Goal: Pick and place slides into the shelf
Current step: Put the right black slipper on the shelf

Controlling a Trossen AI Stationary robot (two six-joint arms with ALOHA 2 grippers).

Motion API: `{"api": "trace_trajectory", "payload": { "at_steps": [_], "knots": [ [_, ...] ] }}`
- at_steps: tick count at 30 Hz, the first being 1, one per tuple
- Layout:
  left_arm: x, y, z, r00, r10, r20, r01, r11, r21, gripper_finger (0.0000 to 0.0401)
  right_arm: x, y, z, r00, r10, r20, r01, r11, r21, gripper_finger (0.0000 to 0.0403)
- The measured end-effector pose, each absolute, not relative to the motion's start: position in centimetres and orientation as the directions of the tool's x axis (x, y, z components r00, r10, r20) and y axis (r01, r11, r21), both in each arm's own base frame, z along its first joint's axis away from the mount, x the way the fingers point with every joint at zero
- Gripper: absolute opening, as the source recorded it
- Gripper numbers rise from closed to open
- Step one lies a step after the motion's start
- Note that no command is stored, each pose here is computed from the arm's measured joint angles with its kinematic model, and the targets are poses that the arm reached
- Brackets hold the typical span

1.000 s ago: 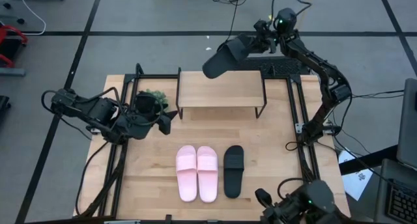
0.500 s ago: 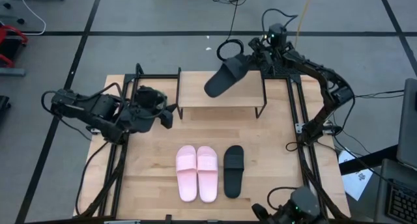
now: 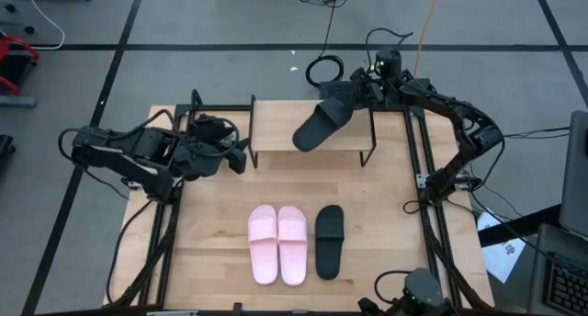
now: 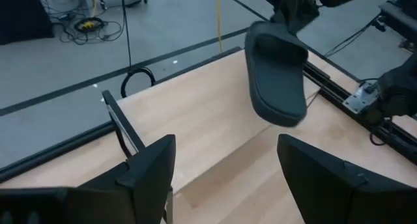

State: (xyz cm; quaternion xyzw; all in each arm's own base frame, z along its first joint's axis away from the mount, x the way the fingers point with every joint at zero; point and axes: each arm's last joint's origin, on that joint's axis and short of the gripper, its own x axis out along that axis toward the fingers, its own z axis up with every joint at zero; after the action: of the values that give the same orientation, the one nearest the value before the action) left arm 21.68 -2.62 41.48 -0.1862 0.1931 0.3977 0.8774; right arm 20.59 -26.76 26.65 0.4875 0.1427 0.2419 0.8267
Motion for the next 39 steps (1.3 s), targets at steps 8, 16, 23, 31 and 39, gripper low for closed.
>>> {"api": "trace_trajectory", "payload": {
  "at_steps": [8, 16, 23, 31, 39],
  "knots": [
    [21.7, -2.5, 41.5, 0.607, 0.628, -0.487, -0.772, 0.612, -0.172, 0.0271, 20.5, -26.6, 26.3, 0.842, 0.54, 0.0, -0.262, 0.408, 0.875, 0.0],
    [21.8, -2.6, 41.4, 0.606, 0.627, -0.489, -0.772, 0.611, -0.175, 0.0271, 20.6, -26.8, 26.6, 0.842, 0.54, 0.0, -0.289, 0.451, 0.844, 0.0],
    [21.8, -2.6, 41.4, 0.608, 0.626, -0.489, -0.772, 0.61, -0.178, 0.0271, 20.2, -27.3, 27.2, 0.851, 0.524, 0.0, -0.316, 0.513, 0.798, 0.0],
    [22.0, -2.6, 41.7, 0.626, 0.622, -0.47, -0.762, 0.617, -0.198, 0.0271, 19.5, -28.0, 28.0, 0.866, 0.5, 0.0, -0.344, 0.596, 0.725, 0.0],
    [22.2, -2.7, 41.9, 0.639, 0.619, -0.456, -0.752, 0.627, -0.202, 0.0271, 19.0, -28.2, 28.3, 0.873, 0.488, 0.0, -0.341, 0.609, 0.716, 0.0]
  ]
}}
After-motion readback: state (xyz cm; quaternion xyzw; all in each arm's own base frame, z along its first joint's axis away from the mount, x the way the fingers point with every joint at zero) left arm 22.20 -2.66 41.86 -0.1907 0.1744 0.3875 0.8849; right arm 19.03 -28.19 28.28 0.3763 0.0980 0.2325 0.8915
